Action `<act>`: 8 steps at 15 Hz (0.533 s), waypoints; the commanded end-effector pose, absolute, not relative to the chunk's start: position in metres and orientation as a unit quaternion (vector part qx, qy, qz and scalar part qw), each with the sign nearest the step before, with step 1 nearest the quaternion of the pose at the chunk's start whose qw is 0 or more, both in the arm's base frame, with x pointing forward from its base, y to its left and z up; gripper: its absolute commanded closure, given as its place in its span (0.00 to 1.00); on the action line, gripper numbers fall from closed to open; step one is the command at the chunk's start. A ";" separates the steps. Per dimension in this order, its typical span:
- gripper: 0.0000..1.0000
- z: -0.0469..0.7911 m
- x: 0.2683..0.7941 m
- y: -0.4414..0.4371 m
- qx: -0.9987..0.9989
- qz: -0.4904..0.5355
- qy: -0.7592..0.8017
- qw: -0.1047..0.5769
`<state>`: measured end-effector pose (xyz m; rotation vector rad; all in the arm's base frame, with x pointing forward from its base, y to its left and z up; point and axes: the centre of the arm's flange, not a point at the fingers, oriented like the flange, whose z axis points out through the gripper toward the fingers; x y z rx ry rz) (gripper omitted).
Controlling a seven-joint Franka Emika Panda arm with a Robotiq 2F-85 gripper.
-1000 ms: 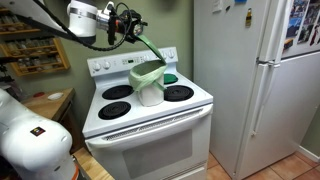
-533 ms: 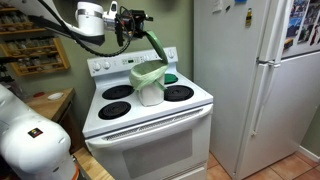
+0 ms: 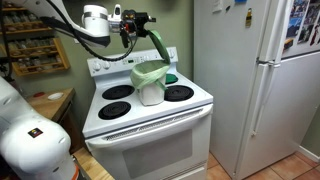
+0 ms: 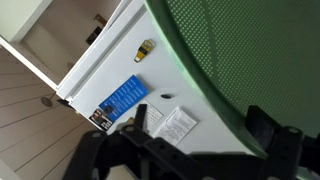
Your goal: Open the lid of the bin on the stove
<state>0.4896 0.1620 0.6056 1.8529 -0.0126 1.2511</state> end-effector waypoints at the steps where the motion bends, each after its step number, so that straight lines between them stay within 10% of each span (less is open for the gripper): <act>1: 0.00 0.615 0.493 0.158 0.718 0.532 -0.037 0.447; 8: 0.00 0.612 0.490 0.163 0.726 0.524 -0.020 0.444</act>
